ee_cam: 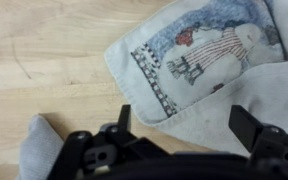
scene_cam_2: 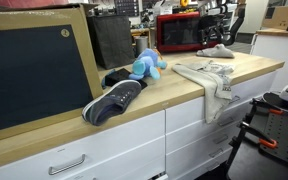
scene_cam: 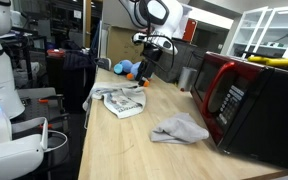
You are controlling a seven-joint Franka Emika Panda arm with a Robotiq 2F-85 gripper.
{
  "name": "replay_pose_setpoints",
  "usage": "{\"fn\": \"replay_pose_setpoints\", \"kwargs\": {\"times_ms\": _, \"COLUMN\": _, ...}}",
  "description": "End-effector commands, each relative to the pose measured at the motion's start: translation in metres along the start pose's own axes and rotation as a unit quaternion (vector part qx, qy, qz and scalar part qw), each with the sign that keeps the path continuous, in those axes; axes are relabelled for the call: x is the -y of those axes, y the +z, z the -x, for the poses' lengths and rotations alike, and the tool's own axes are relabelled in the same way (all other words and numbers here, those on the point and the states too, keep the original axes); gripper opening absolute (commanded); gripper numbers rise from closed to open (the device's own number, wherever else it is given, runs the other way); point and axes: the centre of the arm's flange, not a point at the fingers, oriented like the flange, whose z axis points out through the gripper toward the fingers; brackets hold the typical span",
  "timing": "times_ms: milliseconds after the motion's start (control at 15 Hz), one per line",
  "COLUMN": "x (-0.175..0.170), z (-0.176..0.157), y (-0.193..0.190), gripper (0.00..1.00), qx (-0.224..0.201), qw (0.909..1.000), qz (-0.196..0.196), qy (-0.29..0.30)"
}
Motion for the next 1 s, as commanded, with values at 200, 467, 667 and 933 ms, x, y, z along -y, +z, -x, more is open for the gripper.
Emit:
{"fn": "replay_pose_setpoints", "kwargs": {"times_ms": 200, "x": 0.014, "z": 0.009, "y": 0.033, "gripper": 1.0, "qx": -0.071, "qw": 0.9974, "qz": 0.0, "qy": -0.009}}
{"fn": "replay_pose_setpoints", "kwargs": {"times_ms": 467, "x": 0.027, "z": 0.023, "y": 0.047, "gripper": 1.0, "qx": -0.07, "qw": 0.9974, "qz": -0.019, "qy": 0.001}}
{"fn": "replay_pose_setpoints", "kwargs": {"times_ms": 667, "x": 0.04, "z": 0.035, "y": 0.055, "gripper": 1.0, "qx": -0.058, "qw": 0.9976, "qz": -0.036, "qy": 0.01}}
{"fn": "replay_pose_setpoints", "kwargs": {"times_ms": 933, "x": 0.059, "z": 0.043, "y": 0.054, "gripper": 1.0, "qx": -0.059, "qw": 0.9951, "qz": -0.074, "qy": 0.028}}
